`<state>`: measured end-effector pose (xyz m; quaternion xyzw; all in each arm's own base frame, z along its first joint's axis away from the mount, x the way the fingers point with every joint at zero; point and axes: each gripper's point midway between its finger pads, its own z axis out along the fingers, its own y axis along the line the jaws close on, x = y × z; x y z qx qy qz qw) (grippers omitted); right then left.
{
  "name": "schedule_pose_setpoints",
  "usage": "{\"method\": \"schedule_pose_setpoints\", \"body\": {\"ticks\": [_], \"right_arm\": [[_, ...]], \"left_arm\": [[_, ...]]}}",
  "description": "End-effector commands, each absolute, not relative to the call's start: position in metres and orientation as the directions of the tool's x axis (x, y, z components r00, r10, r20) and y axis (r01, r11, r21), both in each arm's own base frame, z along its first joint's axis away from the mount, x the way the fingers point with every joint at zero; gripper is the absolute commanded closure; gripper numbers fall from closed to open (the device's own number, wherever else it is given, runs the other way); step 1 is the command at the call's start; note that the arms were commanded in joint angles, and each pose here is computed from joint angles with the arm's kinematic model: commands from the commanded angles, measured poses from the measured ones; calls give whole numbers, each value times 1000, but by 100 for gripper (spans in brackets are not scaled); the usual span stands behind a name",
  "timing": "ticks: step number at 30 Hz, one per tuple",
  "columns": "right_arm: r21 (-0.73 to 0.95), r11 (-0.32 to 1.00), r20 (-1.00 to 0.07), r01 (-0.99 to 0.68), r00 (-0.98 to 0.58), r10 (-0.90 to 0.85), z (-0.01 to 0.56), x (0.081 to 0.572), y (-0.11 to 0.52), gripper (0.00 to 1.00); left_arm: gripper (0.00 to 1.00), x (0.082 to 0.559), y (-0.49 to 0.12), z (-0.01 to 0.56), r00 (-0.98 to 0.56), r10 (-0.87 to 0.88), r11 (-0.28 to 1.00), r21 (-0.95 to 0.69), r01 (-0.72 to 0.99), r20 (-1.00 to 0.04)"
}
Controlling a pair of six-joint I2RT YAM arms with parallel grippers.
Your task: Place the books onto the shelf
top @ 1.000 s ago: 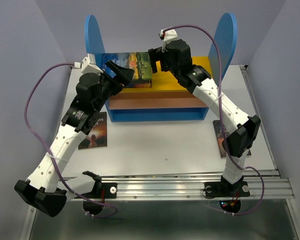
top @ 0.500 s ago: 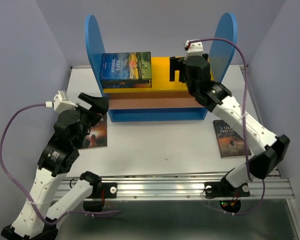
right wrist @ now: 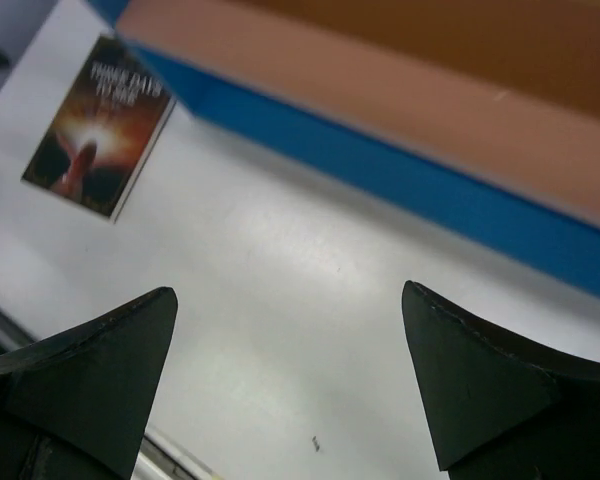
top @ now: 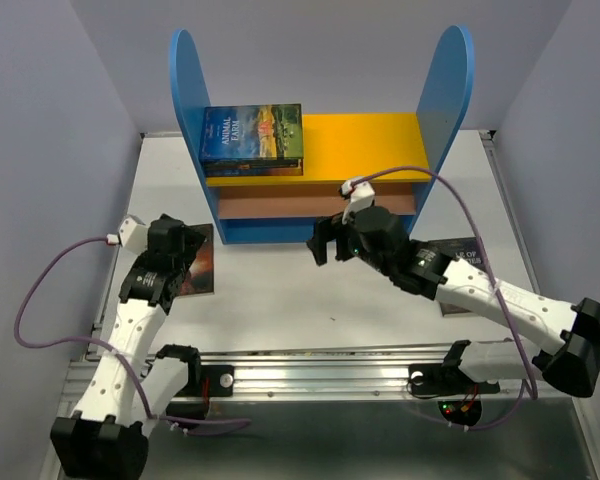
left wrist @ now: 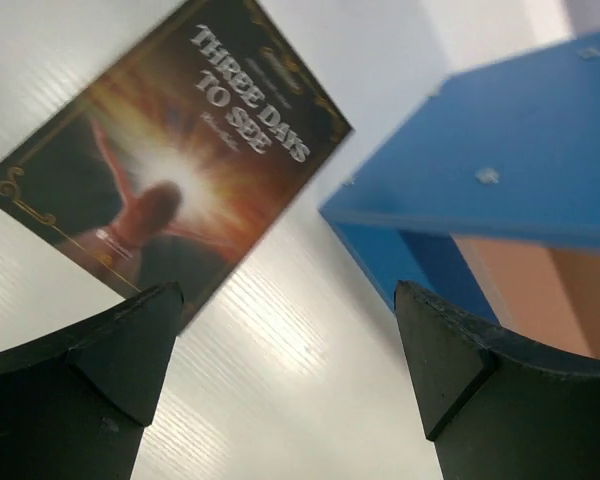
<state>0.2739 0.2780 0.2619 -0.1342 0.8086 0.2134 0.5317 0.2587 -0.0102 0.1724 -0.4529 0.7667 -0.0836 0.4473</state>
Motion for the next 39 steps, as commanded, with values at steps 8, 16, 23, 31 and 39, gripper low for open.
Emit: {"method": "schedule_pose_setpoints", "body": {"ticks": [8, 16, 23, 31, 39], "right_arm": [[437, 667, -846, -604, -528, 77, 212, 234, 403, 0], [444, 666, -837, -599, -542, 70, 181, 254, 458, 0], [437, 608, -849, -663, -527, 35, 174, 261, 496, 0], [494, 598, -796, -632, -606, 18, 137, 272, 538, 0], [556, 578, -726, -597, -688, -13, 97, 272, 570, 0]], "left_arm": [[1, 280, 108, 128, 5, -808, 334, -464, -820, -589], [1, 299, 138, 101, -21, -816, 324, -427, -844, -578], [1, 307, 119, 43, -219, -868, 398, -362, -843, -445], [4, 295, 102, 32, -269, -877, 424, -377, -823, -399], [20, 285, 73, 29, -277, -903, 412, -475, -777, -330]]}}
